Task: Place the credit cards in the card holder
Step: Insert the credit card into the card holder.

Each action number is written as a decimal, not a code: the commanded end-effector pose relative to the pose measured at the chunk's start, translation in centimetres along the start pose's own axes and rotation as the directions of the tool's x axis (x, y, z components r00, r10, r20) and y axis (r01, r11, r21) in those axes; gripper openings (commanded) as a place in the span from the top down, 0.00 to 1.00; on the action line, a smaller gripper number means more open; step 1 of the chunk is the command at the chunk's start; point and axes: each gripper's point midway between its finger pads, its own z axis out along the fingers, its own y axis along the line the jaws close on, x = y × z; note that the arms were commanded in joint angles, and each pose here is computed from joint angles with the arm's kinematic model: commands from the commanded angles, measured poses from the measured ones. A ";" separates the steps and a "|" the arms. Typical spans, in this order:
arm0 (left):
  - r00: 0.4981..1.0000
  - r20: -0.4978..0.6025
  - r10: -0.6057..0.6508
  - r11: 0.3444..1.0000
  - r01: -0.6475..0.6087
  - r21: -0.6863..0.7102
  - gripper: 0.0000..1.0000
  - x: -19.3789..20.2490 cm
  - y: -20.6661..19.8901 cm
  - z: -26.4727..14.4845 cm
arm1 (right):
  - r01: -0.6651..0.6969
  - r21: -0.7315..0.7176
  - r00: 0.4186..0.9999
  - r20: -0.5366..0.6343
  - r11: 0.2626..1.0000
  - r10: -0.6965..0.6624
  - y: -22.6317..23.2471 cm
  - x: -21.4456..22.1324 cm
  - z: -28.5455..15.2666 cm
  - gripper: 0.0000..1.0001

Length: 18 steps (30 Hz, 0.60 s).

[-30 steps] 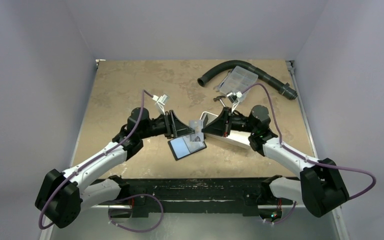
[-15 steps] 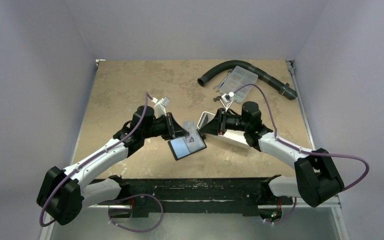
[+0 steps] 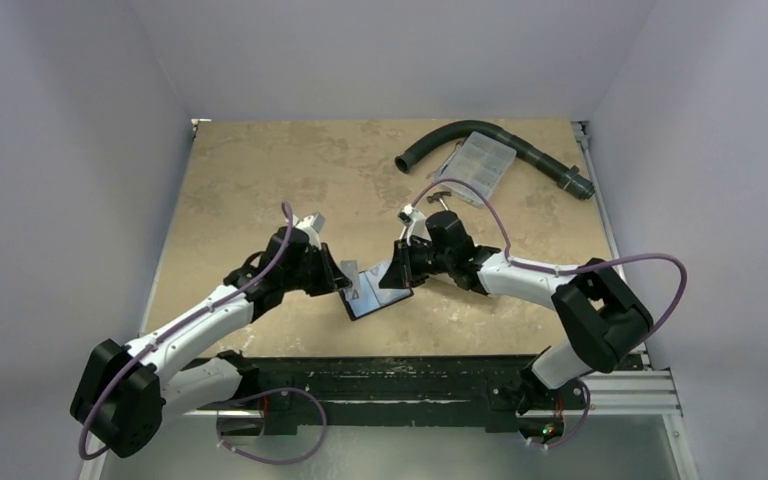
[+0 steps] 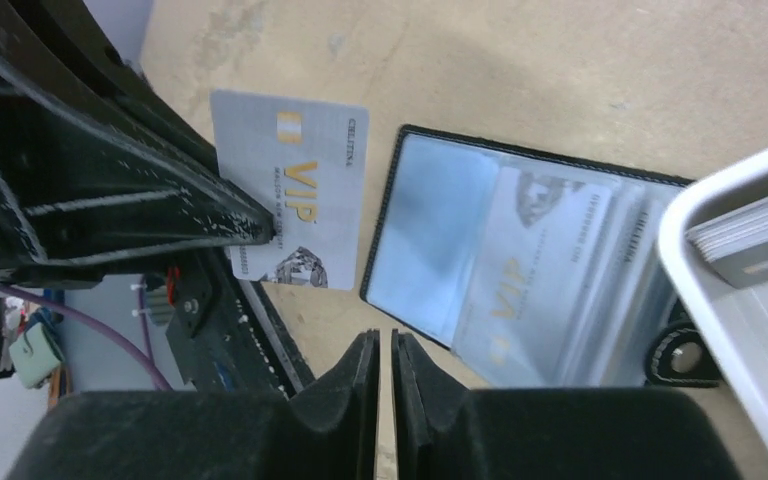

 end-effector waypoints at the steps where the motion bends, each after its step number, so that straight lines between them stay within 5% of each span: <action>1: 0.998 -0.028 -0.047 0.998 0.049 0.046 1.00 1.4 0.3 1.1 | 0.044 0.106 0.996 0.076 0.993 -0.052 -1.4 -2.9 0.3 0.87; 8: 0.994 -0.055 -0.098 0.988 0.104 0.118 1.00 2.9 0.6 2.4 | 0.004 0.194 0.998 0.059 0.981 -0.015 -4.1 -1.7 1.1 1.00; 18: 0.977 -0.126 -0.175 0.963 0.196 0.185 1.00 3.8 0.8 2.9 | -0.069 0.311 0.997 0.056 0.948 0.054 -7.4 0.4 1.2 1.00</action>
